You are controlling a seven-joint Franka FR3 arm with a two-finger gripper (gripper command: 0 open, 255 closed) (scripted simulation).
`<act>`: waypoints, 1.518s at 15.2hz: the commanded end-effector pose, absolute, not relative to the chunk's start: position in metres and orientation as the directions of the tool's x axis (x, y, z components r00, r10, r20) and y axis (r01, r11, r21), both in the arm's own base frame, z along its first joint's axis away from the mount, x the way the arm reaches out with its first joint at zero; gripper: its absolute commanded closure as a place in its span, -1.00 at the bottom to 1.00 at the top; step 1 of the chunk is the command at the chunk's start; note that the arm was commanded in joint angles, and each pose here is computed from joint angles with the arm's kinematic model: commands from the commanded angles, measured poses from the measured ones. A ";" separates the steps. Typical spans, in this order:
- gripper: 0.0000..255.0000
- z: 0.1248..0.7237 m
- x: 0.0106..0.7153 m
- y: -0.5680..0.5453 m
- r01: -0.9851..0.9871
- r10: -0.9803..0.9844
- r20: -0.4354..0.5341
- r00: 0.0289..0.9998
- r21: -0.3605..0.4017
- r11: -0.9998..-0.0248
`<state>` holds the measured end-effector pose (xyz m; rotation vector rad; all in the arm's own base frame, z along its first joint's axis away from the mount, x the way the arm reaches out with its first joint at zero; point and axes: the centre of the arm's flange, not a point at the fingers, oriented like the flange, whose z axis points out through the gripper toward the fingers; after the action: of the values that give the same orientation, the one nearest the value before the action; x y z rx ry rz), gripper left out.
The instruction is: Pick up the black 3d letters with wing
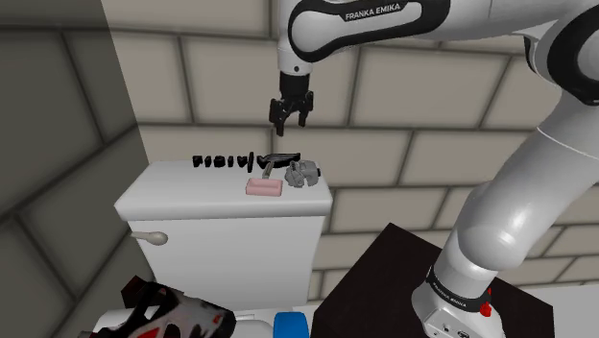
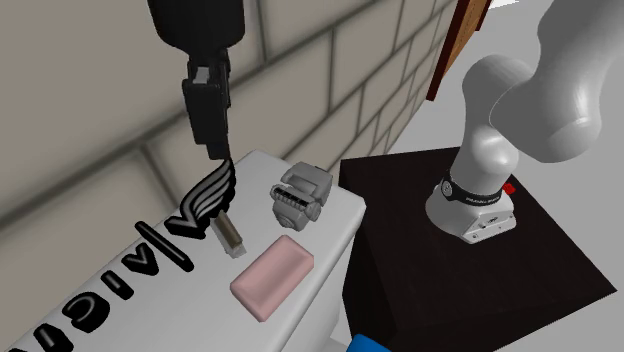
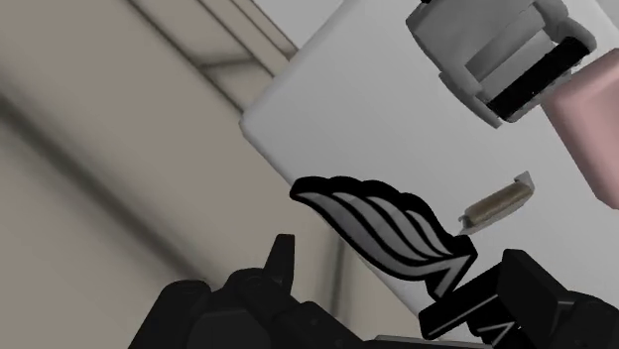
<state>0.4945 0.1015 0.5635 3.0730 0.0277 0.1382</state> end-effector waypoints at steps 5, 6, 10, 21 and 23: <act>-1.00 0.526 0.559 0.140 0.044 0.046 0.045 0.998 0.048 -0.998; -1.00 0.519 0.569 0.147 0.049 0.051 0.037 0.998 0.044 -0.998; -1.00 0.494 0.608 0.176 0.068 0.068 0.008 0.998 0.032 -0.997; 1.00 0.452 0.609 0.178 0.069 0.069 0.006 0.998 0.031 -0.997; 1.00 0.453 0.609 0.178 0.069 0.069 0.006 0.998 0.031 -0.997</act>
<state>0.6082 0.1806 0.4552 3.1100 0.1123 0.0199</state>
